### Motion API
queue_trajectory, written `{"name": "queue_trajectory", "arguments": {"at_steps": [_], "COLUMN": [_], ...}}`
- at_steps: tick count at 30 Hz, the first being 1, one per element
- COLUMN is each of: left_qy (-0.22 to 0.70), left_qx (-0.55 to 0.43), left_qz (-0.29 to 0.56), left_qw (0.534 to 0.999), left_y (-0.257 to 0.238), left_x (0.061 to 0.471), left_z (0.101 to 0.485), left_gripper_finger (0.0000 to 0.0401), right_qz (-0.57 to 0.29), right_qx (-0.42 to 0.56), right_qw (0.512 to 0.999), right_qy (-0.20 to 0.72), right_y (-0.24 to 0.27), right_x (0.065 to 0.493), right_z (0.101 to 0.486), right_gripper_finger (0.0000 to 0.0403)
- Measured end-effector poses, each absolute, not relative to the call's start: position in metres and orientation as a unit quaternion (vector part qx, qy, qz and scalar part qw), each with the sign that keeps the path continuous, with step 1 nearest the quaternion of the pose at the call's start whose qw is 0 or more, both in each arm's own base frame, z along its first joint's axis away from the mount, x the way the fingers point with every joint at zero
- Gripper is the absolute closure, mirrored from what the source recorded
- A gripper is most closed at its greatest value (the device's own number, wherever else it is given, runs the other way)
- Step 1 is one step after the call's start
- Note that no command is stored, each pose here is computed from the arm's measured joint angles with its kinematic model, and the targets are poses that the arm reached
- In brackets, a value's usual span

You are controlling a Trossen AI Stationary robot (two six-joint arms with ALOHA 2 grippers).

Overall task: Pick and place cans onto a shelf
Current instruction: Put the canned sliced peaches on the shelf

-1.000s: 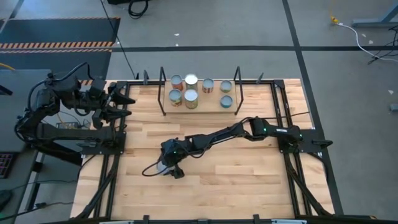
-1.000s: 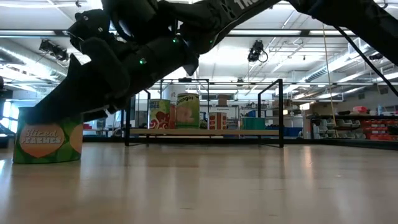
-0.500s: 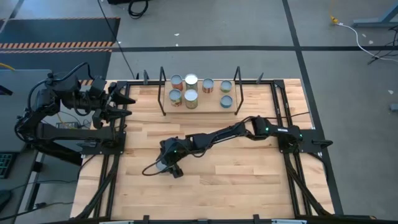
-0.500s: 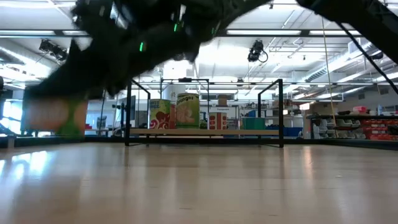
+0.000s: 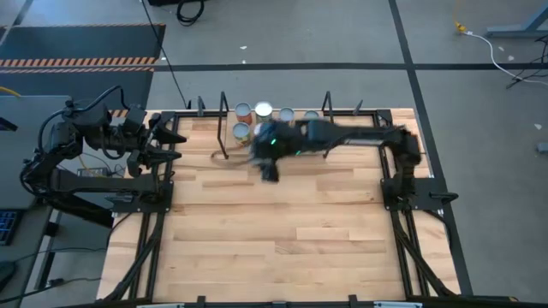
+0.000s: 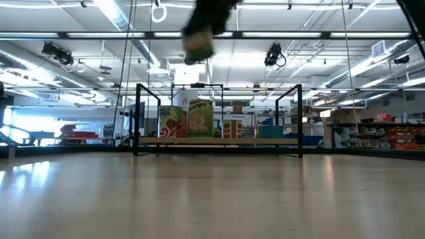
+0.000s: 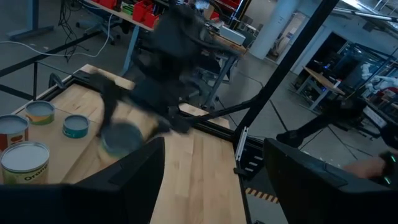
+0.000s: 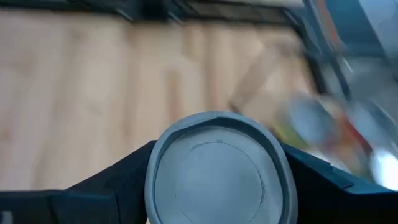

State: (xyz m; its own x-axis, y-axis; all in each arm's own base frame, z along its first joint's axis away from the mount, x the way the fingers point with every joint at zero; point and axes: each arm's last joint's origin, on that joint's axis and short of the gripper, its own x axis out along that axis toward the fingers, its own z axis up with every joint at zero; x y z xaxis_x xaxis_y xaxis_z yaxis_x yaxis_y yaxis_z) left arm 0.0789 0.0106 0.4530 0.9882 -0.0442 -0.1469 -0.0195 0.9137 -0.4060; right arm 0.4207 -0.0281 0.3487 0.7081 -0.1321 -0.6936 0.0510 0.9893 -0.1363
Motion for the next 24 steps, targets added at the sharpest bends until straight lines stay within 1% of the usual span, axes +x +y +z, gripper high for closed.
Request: {"name": "queue_trajectory", "arguments": {"at_steps": [2, 5, 7, 11, 15, 18, 24], "left_qy": [0.077, 0.077, 0.077, 0.075, 0.072, 0.070, 0.070], "left_qx": [-0.208, -0.207, -0.207, -0.207, -0.206, -0.205, -0.205], "left_qz": [-0.006, -0.006, -0.006, 0.006, 0.020, 0.031, 0.032], "left_qw": [0.975, 0.975, 0.975, 0.976, 0.976, 0.976, 0.976], "left_y": [0.011, 0.011, 0.011, 0.011, 0.012, 0.013, 0.013], "left_x": [0.079, 0.079, 0.079, 0.079, 0.079, 0.079, 0.079], "left_z": [0.453, 0.453, 0.453, 0.453, 0.453, 0.453, 0.453], "left_gripper_finger": [0.0126, 0.0126, 0.0126, 0.0126, 0.0126, 0.0126, 0.0126], "right_qz": [-0.087, -0.126, -0.141, -0.162, -0.170, -0.171, -0.149], "right_qx": [-0.042, -0.044, -0.041, -0.036, -0.050, -0.048, -0.057], "right_qw": [0.911, 0.903, 0.902, 0.903, 0.910, 0.905, 0.906], "right_qy": [0.400, 0.408, 0.406, 0.396, 0.376, 0.387, 0.391], "right_y": [-0.041, -0.053, -0.061, -0.075, -0.094, -0.116, -0.153], "right_x": [0.400, 0.376, 0.363, 0.346, 0.340, 0.337, 0.330], "right_z": [0.354, 0.351, 0.340, 0.302, 0.272, 0.254, 0.239], "right_gripper_finger": [0.0114, 0.0115, 0.0115, 0.0115, 0.0116, 0.0116, 0.0116]}}
